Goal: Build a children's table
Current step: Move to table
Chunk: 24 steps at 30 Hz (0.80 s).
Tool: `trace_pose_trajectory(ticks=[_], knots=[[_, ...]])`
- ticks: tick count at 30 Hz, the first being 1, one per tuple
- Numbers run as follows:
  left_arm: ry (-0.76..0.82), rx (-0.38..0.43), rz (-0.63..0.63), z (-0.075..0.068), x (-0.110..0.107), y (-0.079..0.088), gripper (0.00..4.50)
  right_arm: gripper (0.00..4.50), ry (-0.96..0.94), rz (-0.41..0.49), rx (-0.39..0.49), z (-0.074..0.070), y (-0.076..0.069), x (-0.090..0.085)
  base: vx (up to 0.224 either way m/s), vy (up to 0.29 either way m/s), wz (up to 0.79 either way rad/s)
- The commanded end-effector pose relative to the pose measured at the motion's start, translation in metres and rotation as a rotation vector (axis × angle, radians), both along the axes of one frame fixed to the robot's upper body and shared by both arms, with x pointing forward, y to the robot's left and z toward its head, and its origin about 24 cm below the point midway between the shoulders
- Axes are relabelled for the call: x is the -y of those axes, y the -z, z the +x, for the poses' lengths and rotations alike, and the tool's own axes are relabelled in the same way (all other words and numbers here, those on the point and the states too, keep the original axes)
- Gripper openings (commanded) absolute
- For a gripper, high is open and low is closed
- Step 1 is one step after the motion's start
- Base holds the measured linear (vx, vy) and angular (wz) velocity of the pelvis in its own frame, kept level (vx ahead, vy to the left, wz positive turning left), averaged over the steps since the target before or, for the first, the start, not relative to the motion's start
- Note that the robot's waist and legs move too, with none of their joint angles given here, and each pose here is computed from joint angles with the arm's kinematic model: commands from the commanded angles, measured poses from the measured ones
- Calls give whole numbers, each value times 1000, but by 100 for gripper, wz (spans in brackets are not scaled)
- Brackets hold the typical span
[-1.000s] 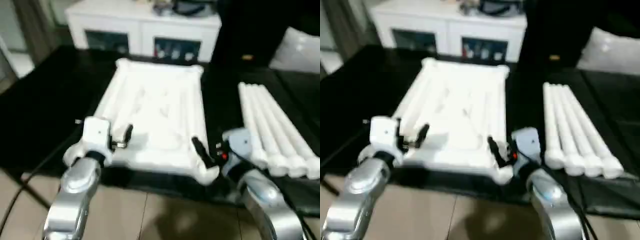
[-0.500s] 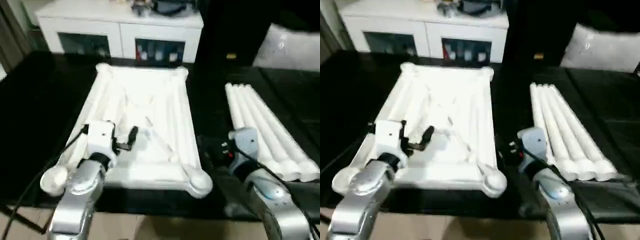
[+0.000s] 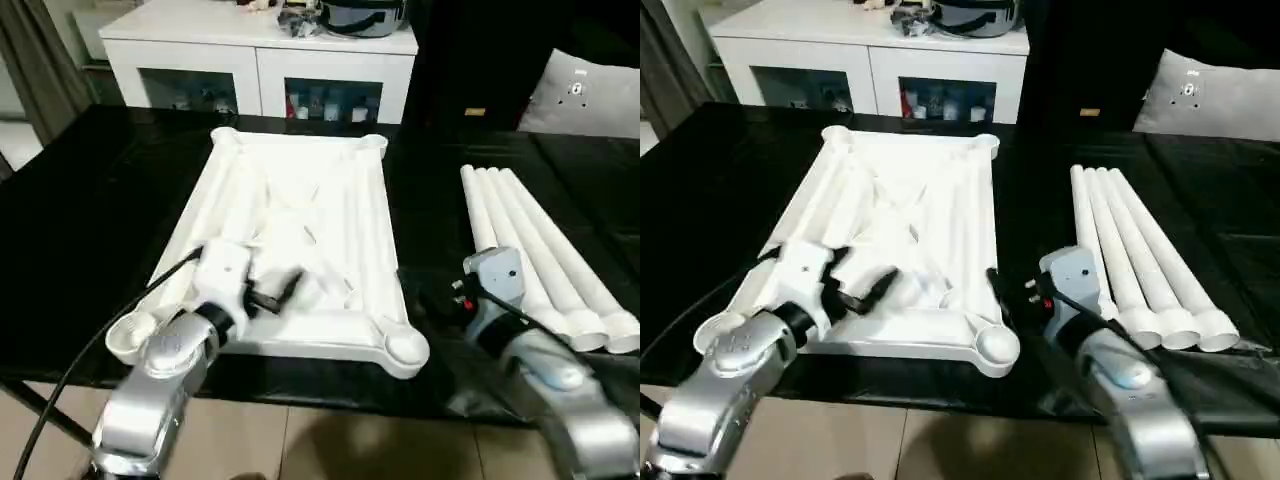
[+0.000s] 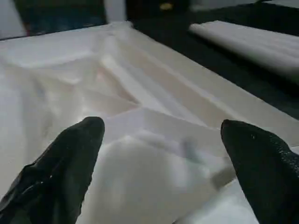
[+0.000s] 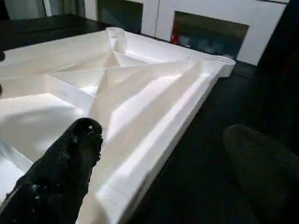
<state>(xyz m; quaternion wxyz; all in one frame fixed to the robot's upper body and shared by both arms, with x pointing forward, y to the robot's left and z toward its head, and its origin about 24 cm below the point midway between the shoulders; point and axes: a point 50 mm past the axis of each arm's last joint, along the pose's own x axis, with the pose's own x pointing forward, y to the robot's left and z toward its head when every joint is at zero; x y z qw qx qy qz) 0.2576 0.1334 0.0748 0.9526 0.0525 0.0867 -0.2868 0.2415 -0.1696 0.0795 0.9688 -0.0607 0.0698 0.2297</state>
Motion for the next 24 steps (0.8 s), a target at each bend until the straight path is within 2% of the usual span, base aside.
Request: trace_pose_trajectory(ticks=[1, 2, 4, 7, 8, 10, 12, 14, 20, 24], knots=[[8, 45, 34, 2, 3, -5, 448, 450, 9, -12, 8, 0, -5, 4, 0, 0, 0], [-18, 49, 23, 3, 2, -5, 448, 450, 23, -22, 0, 1, -3, 5, 0, 0, 0], [-108, 108, 14, 5, 1, -6, 448, 450, 133, -40, -40, 2, 5, 11, 0, 0, 0], [-151, 97, -31, 5, 3, -7, 448, 450, 192, -28, -48, 1, 6, 11, 0, 0, 0], [-151, 96, -31, 5, 3, -6, 448, 450, 195, -20, -48, 1, 6, 10, 0, 0, 0], [-146, 93, -27, 4, 7, -5, 448, 450, 215, 52, -47, -1, 4, 6, 0, 0, 0], [-146, 95, -25, 4, 8, -4, 448, 450, 218, 47, -30, 0, 3, 5, 0, 0, 0], [-148, 104, -10, 4, 8, -3, 448, 450, 193, 51, 2, 1, -5, 1, 3, -75, 4], [-149, 109, -1, 6, 7, -3, 448, 450, 152, 95, 10, 1, -9, -2, -23, -88, 1], [-148, 119, 7, 7, 8, -4, 448, 450, 116, 100, -40, -1, -5, -1, -12, -35, 0]])
